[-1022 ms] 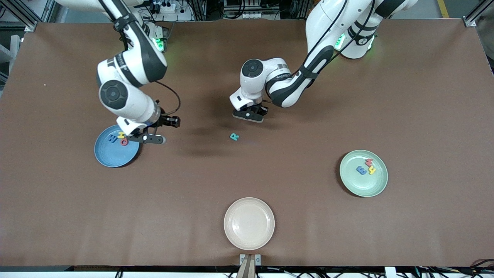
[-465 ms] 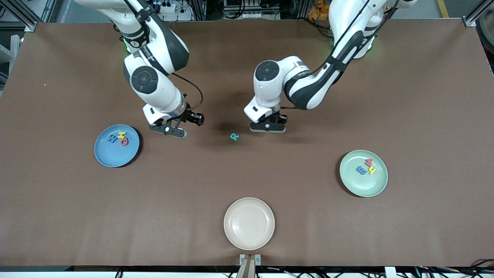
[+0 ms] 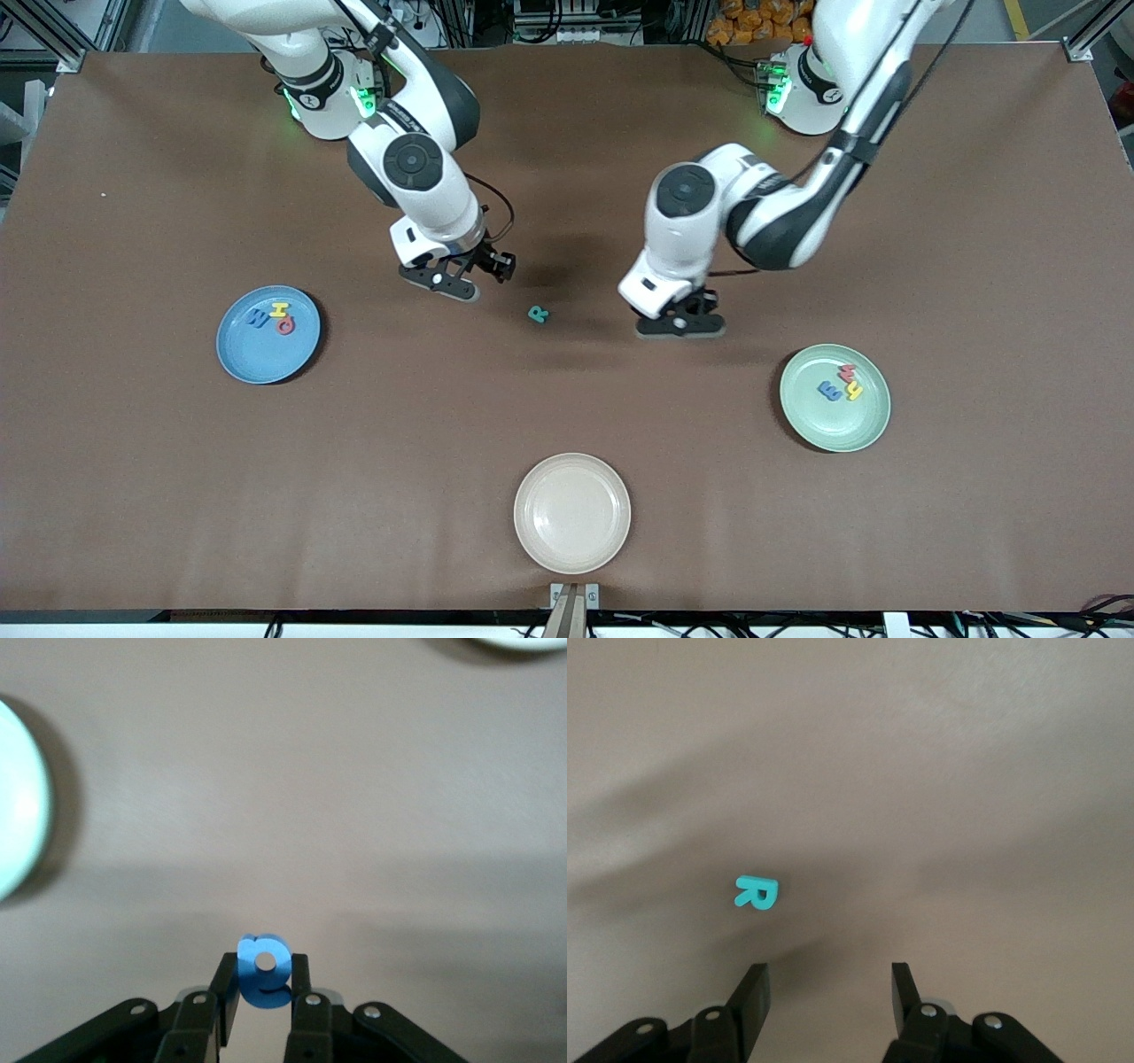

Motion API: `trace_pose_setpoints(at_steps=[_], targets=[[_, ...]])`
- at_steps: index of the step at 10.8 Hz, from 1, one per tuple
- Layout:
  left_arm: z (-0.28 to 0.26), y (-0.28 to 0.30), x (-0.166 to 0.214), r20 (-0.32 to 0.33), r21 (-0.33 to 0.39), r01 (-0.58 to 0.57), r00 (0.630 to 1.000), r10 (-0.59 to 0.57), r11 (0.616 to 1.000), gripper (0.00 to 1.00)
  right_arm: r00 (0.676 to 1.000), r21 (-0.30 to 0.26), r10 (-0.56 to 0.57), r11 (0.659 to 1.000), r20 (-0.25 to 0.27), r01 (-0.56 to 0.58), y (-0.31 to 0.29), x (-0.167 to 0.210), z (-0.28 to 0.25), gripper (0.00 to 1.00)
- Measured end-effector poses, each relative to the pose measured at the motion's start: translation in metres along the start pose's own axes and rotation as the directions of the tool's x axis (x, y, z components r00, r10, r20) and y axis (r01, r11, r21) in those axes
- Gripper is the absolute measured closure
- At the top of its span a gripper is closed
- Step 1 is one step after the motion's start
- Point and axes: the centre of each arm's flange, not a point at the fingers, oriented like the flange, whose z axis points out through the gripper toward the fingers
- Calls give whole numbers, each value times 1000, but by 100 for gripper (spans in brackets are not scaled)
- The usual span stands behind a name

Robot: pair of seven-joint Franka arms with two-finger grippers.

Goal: Sort uppercase to blue plate, lowercase to green plate
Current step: 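Drop the g on the green plate while the right gripper grasps R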

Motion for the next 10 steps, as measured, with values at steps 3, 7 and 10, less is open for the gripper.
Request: trace_pose_setpoints(at_steps=[3, 7, 10], targets=[[-28, -83, 58, 30, 6, 10, 999, -10, 1000, 73, 998, -25, 10, 1000, -63, -12, -29, -26, 17, 25], [2, -210, 96, 91, 15, 28, 995, -29, 999, 73, 998, -30, 22, 999, -64, -24, -63, -66, 43, 21], [62, -256, 100, 182, -6, 59, 982, -57, 998, 73, 993, -78, 3, 997, -122, -12, -62, -49, 77, 21]])
